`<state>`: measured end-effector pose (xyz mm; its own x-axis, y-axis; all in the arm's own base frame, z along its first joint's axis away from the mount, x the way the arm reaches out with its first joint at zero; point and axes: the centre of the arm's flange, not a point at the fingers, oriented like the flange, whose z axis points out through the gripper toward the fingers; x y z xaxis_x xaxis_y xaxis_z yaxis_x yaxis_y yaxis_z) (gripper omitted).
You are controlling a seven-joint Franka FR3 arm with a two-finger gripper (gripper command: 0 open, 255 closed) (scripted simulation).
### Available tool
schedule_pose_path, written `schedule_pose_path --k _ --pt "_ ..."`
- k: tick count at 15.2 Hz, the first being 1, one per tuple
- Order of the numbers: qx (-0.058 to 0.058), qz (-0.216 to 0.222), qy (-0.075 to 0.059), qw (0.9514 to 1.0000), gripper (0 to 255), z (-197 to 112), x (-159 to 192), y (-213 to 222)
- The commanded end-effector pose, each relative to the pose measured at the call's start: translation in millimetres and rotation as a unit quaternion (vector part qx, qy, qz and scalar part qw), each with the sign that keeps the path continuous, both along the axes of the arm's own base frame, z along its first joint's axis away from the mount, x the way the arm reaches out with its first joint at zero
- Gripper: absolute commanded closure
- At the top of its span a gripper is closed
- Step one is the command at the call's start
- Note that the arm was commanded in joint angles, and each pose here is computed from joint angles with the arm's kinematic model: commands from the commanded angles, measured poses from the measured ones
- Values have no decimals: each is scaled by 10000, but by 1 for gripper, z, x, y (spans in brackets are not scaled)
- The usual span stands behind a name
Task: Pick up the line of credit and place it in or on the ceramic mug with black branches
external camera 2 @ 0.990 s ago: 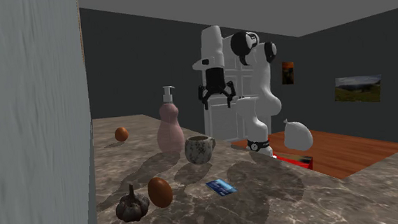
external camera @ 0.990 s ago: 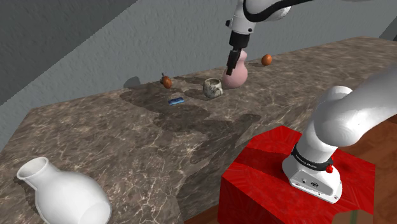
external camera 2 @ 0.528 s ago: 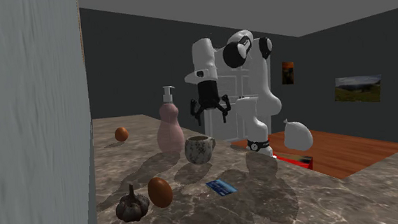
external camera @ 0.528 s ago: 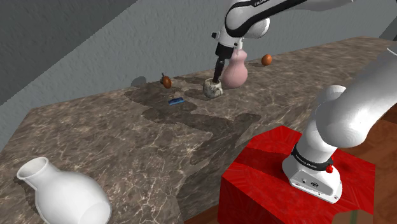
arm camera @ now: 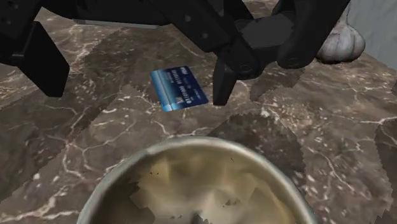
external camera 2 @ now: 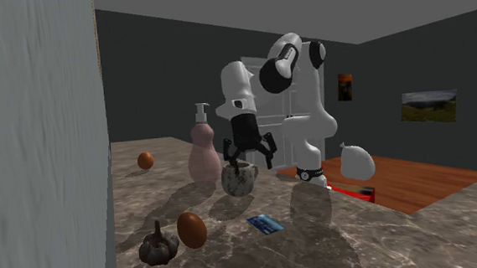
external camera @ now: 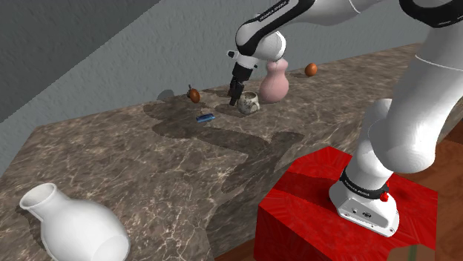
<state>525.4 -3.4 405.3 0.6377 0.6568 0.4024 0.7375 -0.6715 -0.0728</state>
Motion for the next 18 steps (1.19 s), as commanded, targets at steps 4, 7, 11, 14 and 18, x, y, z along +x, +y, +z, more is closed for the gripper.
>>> schedule_pose_path --k 4,7,11,14,18 --pt "242 771 -387 9960 0 -29 49 27" --pt "385 1222 -607 9899 0 -44 76 47" --pt "497 1576 -779 9832 0 -59 97 68" --pt "497 1576 -779 9832 0 -72 100 76" --pt "497 1575 -778 9832 0 -88 105 86"
